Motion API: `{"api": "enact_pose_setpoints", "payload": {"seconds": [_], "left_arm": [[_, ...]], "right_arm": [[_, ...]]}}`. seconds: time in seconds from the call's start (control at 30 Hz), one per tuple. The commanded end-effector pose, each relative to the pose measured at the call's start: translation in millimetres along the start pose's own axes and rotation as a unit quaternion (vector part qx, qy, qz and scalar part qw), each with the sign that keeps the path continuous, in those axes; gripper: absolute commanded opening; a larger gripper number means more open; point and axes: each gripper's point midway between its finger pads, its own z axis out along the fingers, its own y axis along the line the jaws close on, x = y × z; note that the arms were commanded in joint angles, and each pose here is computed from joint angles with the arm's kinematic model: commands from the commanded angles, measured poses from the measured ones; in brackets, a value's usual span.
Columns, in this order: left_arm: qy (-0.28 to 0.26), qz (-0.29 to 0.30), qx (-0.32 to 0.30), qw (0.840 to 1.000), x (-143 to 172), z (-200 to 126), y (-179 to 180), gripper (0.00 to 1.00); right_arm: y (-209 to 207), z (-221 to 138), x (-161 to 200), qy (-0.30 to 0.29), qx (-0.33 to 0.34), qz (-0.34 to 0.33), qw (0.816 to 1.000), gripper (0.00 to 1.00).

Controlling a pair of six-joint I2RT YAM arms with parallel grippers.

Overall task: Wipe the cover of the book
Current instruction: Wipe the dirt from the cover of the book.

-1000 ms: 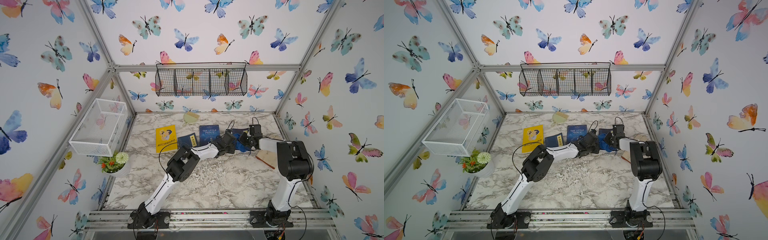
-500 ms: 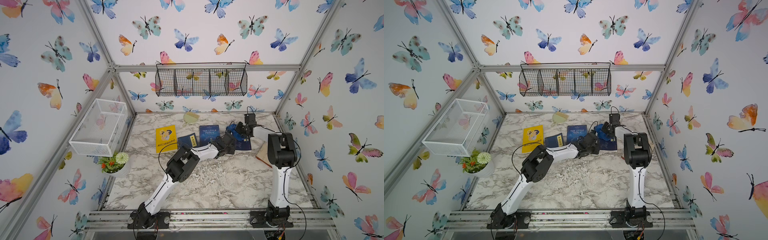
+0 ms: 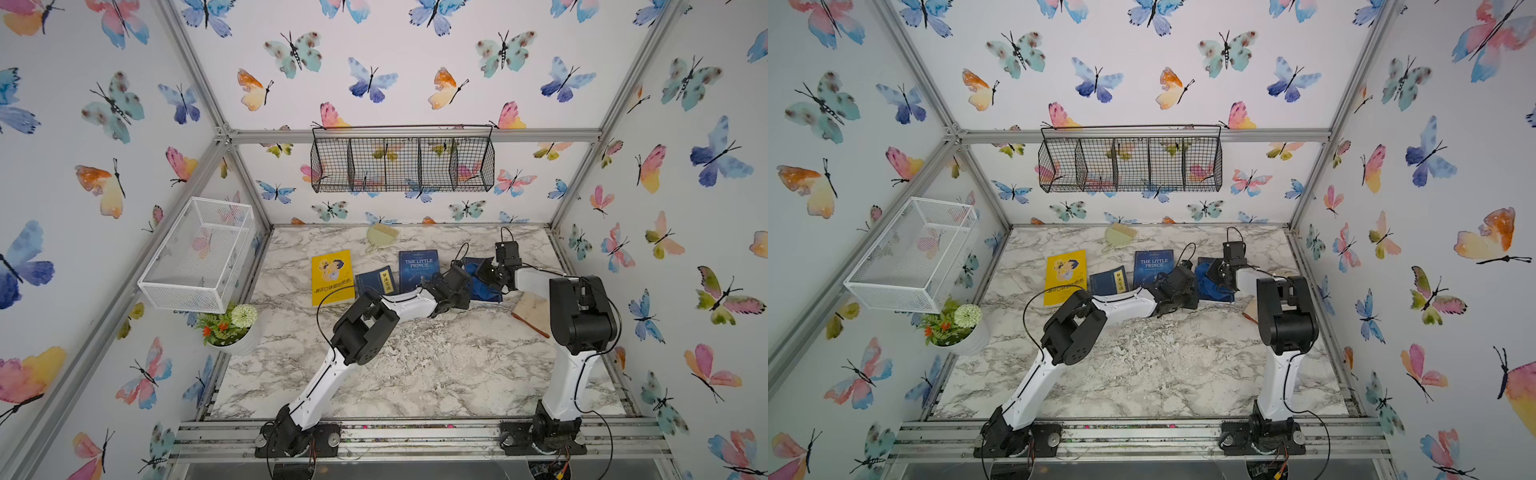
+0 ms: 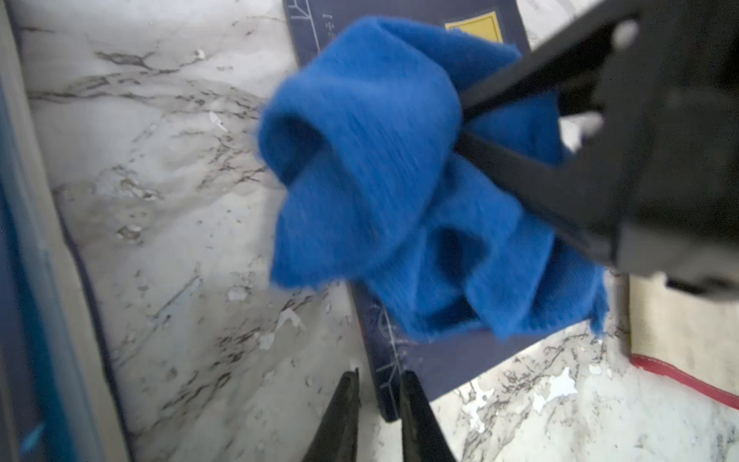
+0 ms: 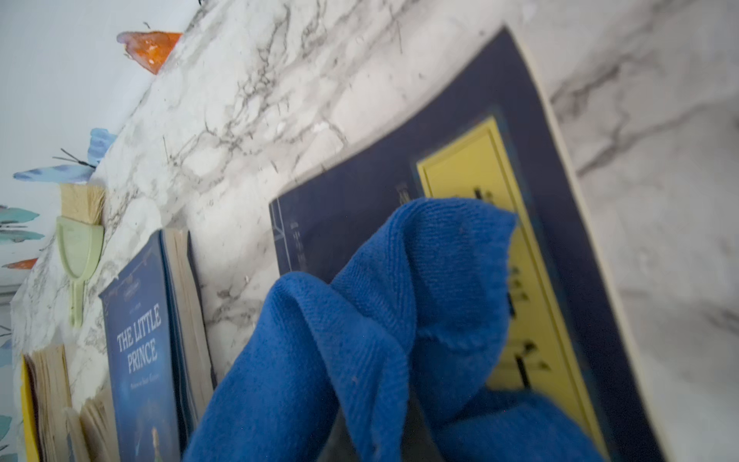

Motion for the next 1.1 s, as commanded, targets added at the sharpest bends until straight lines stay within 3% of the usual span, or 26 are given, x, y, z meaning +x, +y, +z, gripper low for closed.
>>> {"api": "enact_pose_setpoints", "payload": {"seconds": [0.0, 0.17, 0.5, 0.9, 1.07], "left_arm": [[0.100, 0.001, -0.051, 0.994, 65, 4, 31, 0.22], [0.100, 0.000, -0.049, 0.994, 66, 4, 29, 0.22], [0.096, 0.002, -0.042, 0.994, 63, 5, 25, 0.22], [0.101, -0.001, -0.044, 0.994, 67, 4, 25, 0.22], [0.098, 0.000, -0.042, 0.994, 65, 3, 23, 0.22]], "right_arm": [[-48, 35, 33, 0.080, 0.097, 0.003, 0.992, 0.04], [-44, 45, 41, 0.101, 0.082, 0.012, 0.991, 0.04], [-50, -7, 95, 0.104, 0.034, 0.025, 0.994, 0.05], [-39, 38, 50, 0.096, 0.077, 0.011, 0.992, 0.05], [-40, 31, 61, 0.104, 0.064, 0.017, 0.992, 0.05]]}}
